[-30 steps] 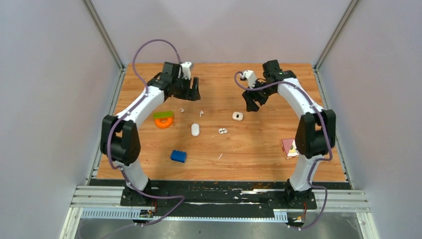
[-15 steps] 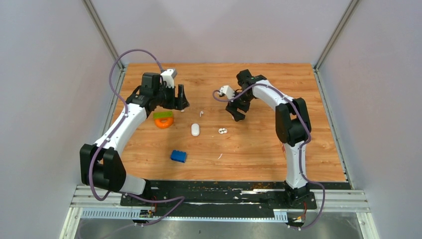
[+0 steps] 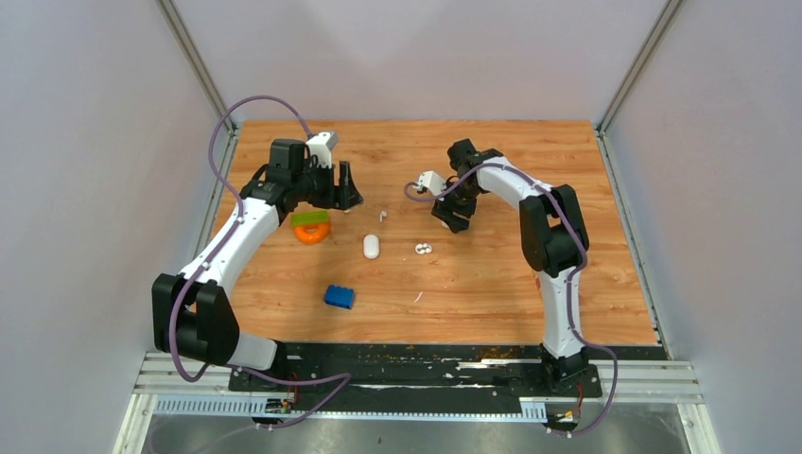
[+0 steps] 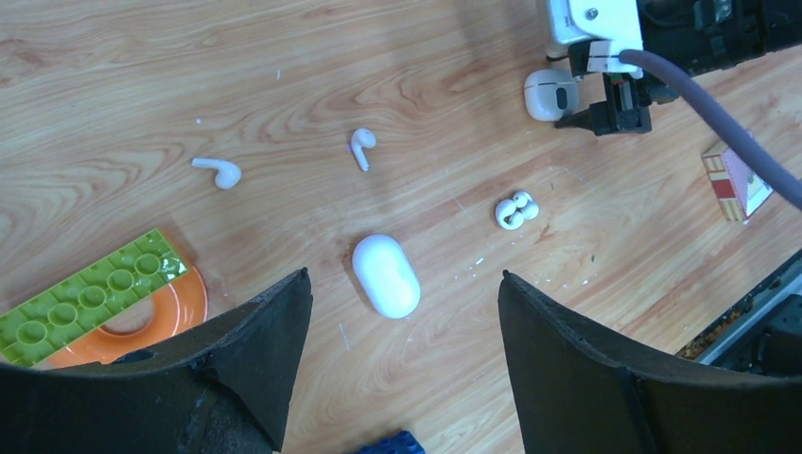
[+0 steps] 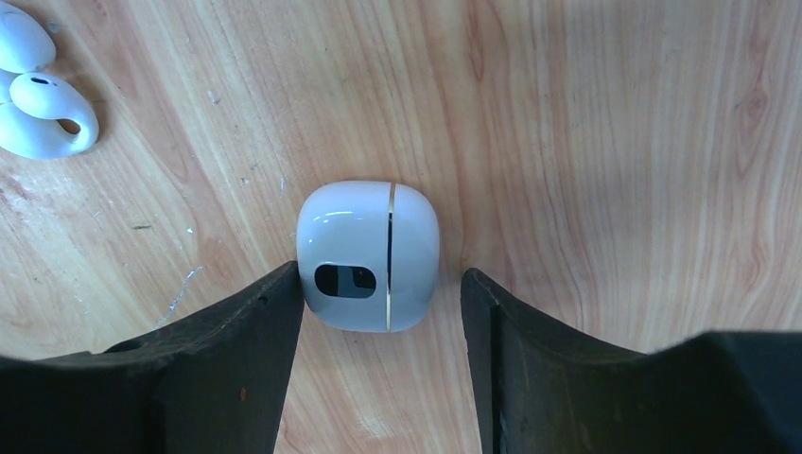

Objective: Insert the wireless bluetooth earbuds into the charging case
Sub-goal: Pick up the charging case at the center of the board.

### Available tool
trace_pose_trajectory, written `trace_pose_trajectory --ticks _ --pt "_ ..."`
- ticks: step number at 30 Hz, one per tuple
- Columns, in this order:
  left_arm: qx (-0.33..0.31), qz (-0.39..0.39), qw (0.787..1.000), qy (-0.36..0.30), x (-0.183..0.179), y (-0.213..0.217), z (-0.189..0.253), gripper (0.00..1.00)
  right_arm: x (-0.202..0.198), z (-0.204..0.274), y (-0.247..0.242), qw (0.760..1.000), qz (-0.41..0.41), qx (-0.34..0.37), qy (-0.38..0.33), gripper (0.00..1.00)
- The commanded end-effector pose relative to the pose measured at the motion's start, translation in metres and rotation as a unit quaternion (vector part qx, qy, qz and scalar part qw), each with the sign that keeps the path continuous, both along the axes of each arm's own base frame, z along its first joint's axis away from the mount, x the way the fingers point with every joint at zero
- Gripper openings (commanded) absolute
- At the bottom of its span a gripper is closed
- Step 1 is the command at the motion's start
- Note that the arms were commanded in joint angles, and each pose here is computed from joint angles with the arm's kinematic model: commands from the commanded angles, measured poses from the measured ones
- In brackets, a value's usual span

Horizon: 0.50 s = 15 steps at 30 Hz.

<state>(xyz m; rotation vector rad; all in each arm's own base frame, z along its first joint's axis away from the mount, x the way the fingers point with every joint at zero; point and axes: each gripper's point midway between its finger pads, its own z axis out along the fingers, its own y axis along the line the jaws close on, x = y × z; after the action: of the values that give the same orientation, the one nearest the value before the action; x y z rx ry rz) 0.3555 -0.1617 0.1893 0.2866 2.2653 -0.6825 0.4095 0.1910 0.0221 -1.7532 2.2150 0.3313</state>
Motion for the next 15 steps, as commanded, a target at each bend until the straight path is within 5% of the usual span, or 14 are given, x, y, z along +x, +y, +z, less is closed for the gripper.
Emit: trace_pose_trajectory --ticks 1,7,15 --pt "-0.025 -0.004 1.0 -0.012 0.004 -0.006 0.008 0.79 0.004 0.007 0.012 0.999 0.021 0.013 -0.034 0.62" --pt "-0.029 -0.015 0.999 -0.005 0.005 -0.01 0.004 0.79 -0.005 0.018 0.023 0.999 0.032 0.034 -0.028 0.41" --pt "-0.092 -0.067 0.993 -0.014 0.003 -0.034 0.016 0.78 -0.027 0.145 0.047 0.979 0.053 0.144 -0.131 0.39"
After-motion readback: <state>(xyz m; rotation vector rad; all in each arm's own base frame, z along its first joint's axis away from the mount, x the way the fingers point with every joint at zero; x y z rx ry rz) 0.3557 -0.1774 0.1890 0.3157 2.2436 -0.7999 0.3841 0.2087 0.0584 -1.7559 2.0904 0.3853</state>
